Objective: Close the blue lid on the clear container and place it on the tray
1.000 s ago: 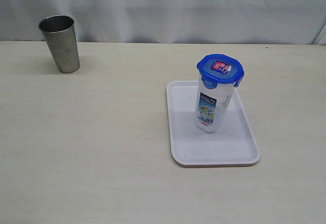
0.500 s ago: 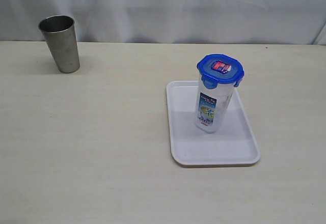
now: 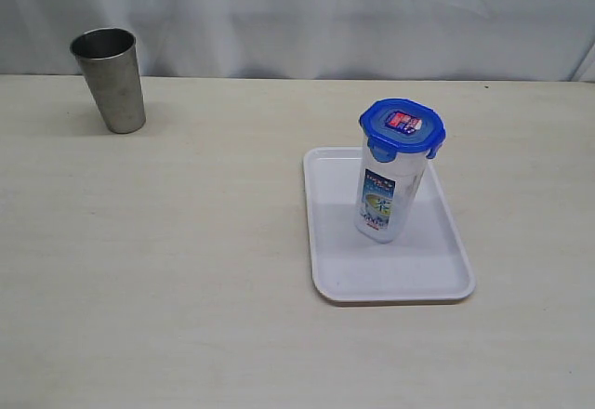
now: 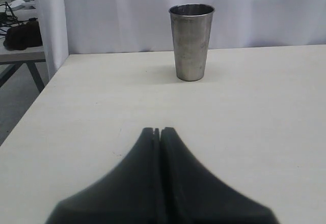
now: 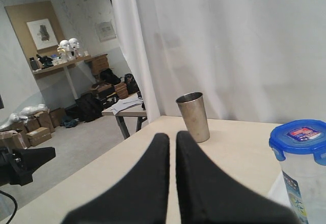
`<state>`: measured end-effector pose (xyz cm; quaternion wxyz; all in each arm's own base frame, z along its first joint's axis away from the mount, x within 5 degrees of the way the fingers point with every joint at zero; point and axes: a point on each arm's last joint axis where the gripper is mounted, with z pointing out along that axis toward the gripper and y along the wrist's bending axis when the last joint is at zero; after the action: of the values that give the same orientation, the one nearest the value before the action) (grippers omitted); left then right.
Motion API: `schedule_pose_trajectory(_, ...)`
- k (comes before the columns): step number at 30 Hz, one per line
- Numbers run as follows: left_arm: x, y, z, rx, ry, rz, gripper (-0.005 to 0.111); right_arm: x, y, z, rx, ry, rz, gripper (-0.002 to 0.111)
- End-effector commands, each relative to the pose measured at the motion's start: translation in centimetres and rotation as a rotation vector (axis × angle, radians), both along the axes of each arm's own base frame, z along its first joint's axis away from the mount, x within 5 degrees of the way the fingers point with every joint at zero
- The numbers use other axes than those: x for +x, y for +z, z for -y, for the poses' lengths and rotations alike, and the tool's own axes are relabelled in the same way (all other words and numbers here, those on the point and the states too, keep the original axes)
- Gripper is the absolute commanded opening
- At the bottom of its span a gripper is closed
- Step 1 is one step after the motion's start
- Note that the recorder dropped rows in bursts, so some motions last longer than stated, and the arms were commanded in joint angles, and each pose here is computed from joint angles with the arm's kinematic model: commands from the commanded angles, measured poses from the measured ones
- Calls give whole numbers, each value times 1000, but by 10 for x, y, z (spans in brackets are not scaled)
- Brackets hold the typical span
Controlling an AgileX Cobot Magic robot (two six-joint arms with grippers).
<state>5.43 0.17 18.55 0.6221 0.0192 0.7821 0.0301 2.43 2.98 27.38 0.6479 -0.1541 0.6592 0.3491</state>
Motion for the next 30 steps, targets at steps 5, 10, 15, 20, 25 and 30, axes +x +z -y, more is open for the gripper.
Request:
schedule_pose_trajectory(5,0,0,0,-5,4,6,0,0,-1,0,5,-4,0,5)
schedule_pose_trajectory(10,0,0,0,-5,4,6,0,0,-1,0,5,-4,0,5)
schedule_pose_trajectory(15,0,0,0,-5,4,6,0,0,-1,0,5,-4,0,5)
schedule_pose_trajectory(20,0,0,0,-5,4,6,0,0,-1,0,0,-4,4,5)
schedule_pose_trajectory(25,0,0,0,-5,4,6,0,4,3,6,-85,-125,126,5)
schedule_pose_trajectory(30,0,0,0,-5,4,6,0,15,-3,13,-144,-370,371,5)
